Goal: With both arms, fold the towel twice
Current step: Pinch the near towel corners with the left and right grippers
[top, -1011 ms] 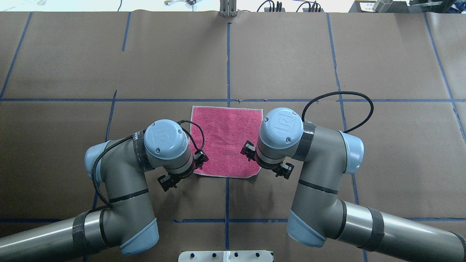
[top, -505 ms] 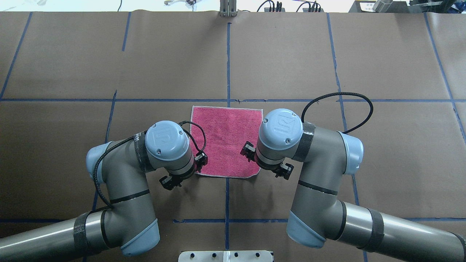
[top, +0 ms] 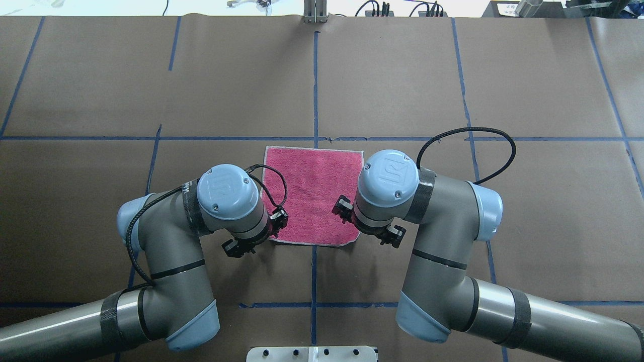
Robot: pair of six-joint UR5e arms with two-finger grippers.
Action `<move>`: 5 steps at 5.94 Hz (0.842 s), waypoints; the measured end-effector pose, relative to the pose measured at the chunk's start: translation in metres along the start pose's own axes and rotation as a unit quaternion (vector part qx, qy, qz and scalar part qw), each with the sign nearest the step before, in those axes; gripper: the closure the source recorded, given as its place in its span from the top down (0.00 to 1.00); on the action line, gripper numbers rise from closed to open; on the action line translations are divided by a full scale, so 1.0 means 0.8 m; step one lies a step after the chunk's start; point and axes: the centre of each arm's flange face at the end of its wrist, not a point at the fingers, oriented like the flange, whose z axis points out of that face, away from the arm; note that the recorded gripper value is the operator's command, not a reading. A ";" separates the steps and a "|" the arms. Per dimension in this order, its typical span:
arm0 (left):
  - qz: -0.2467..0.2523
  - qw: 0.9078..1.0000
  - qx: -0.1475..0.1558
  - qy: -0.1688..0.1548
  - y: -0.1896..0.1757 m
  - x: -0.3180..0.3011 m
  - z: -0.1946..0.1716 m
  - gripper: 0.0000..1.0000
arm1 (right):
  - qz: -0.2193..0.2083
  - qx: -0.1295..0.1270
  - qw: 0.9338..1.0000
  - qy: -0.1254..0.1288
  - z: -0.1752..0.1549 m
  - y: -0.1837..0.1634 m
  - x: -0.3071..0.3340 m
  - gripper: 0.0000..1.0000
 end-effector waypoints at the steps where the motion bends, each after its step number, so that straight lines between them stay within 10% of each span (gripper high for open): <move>1: 0.000 1.000 0.001 0.001 -0.002 0.000 -0.001 0.57 | 0.000 0.000 1.000 -0.003 -0.004 0.001 0.000 1.00; 5: 0.000 1.000 0.018 0.007 -0.010 0.001 -0.002 0.33 | -0.001 -0.002 1.000 -0.006 -0.009 0.002 0.000 1.00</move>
